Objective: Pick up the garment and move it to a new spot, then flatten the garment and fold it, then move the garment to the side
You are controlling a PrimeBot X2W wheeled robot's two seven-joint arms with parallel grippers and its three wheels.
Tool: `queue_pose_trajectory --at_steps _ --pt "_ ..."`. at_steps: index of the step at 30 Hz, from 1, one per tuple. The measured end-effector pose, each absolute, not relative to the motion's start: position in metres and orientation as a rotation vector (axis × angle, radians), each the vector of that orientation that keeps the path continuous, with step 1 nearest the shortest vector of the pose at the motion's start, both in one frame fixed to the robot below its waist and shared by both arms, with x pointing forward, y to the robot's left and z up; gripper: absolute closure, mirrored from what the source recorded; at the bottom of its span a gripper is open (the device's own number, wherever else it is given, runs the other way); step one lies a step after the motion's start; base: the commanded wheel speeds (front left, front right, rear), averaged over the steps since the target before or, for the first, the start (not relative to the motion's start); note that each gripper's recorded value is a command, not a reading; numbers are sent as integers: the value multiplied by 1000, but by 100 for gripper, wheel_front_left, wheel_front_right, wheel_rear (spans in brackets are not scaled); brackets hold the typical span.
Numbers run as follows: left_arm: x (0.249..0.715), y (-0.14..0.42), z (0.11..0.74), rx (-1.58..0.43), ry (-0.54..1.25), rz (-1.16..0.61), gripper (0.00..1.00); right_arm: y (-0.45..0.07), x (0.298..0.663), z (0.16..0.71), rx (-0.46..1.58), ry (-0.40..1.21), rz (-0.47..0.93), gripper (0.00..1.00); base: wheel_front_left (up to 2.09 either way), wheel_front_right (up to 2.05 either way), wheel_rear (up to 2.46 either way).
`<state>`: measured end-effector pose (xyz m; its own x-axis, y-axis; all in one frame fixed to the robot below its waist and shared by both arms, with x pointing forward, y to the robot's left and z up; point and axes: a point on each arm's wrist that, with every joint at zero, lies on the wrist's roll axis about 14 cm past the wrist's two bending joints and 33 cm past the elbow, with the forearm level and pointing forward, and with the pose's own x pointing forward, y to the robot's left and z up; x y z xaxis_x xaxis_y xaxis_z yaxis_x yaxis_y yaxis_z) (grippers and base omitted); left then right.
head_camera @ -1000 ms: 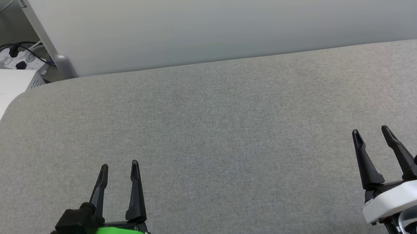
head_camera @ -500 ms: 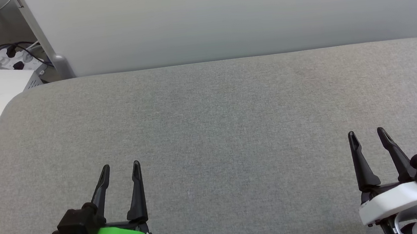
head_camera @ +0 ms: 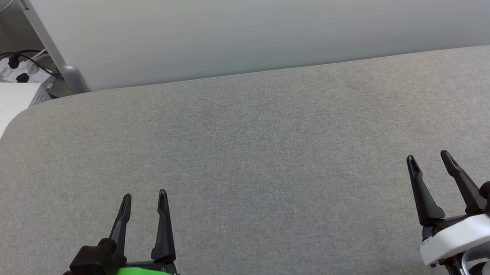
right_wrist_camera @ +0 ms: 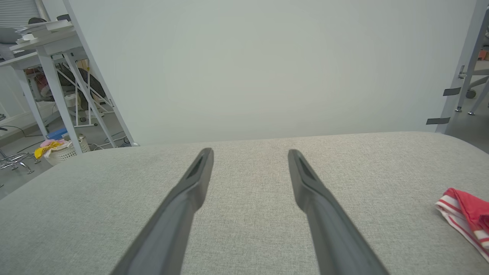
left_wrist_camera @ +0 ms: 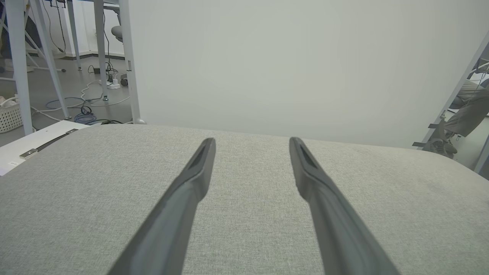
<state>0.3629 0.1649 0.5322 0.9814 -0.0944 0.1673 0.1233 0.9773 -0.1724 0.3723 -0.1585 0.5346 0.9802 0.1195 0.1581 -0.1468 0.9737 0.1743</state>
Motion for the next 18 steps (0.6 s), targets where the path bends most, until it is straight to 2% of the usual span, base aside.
queue_pose_trajectory --at_steps 2,3,18 --pt "363 165 531 -184 -156 -110 0 -158 373 534 187 -147 136 0 0 0 0" --pt "363 165 531 -186 -154 -109 100 -158 373 534 186 -146 136 100 0 0 0" --pt "364 165 529 -170 -134 -106 100 -158 373 533 167 -131 138 100 0 0 0"
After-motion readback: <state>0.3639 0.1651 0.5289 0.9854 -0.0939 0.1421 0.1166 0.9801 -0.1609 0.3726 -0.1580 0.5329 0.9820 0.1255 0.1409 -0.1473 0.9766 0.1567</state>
